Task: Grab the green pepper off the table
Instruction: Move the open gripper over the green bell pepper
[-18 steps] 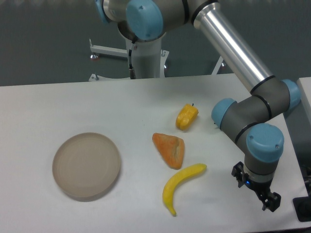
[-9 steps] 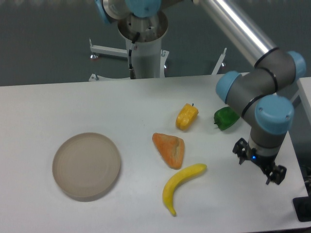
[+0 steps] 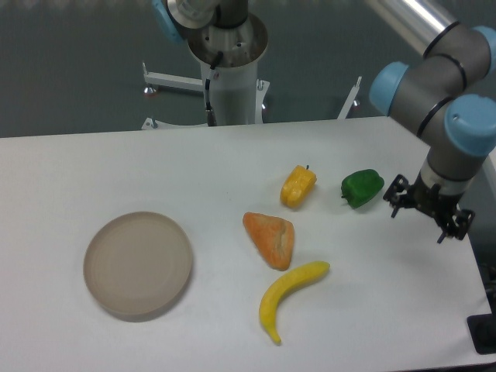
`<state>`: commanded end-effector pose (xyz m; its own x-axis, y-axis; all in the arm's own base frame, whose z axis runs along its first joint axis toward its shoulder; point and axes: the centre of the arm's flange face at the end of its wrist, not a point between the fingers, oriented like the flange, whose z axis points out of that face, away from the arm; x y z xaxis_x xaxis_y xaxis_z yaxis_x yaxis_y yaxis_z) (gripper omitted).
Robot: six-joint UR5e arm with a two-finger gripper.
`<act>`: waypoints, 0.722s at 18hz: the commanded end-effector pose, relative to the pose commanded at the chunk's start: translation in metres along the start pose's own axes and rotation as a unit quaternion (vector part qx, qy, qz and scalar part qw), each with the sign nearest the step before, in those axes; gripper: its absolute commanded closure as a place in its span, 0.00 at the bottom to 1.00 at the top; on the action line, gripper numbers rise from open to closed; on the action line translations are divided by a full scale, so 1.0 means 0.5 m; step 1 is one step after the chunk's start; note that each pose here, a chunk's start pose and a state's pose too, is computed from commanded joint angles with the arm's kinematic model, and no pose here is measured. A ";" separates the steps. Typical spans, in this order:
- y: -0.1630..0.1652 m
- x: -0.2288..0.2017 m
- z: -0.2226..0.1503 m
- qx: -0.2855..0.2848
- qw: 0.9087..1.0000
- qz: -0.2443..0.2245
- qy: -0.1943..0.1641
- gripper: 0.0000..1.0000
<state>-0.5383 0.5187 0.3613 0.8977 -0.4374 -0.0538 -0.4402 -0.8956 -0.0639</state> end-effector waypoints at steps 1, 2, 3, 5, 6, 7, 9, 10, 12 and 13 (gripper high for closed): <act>0.006 0.012 0.002 -0.006 0.999 0.035 0.006 0.00; 0.015 0.029 0.010 -0.011 0.998 0.060 0.020 0.00; 0.020 0.036 0.013 -0.026 0.996 0.077 0.025 0.00; 0.022 0.044 0.020 -0.039 0.995 0.083 0.040 0.00; 0.023 0.047 0.023 -0.040 0.994 0.093 0.048 0.00; 0.026 0.051 0.029 -0.041 0.992 0.105 0.051 0.00; 0.038 0.063 0.025 -0.045 0.990 0.125 0.055 0.00; 0.044 0.068 0.026 -0.045 0.989 0.127 0.057 0.00; 0.054 0.084 0.030 -0.044 0.989 0.129 0.063 0.00; 0.061 0.091 0.032 -0.044 0.989 0.127 0.065 0.00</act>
<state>-0.5111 0.4725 0.3410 0.7560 -0.6506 0.0717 -0.6534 -0.7567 0.0231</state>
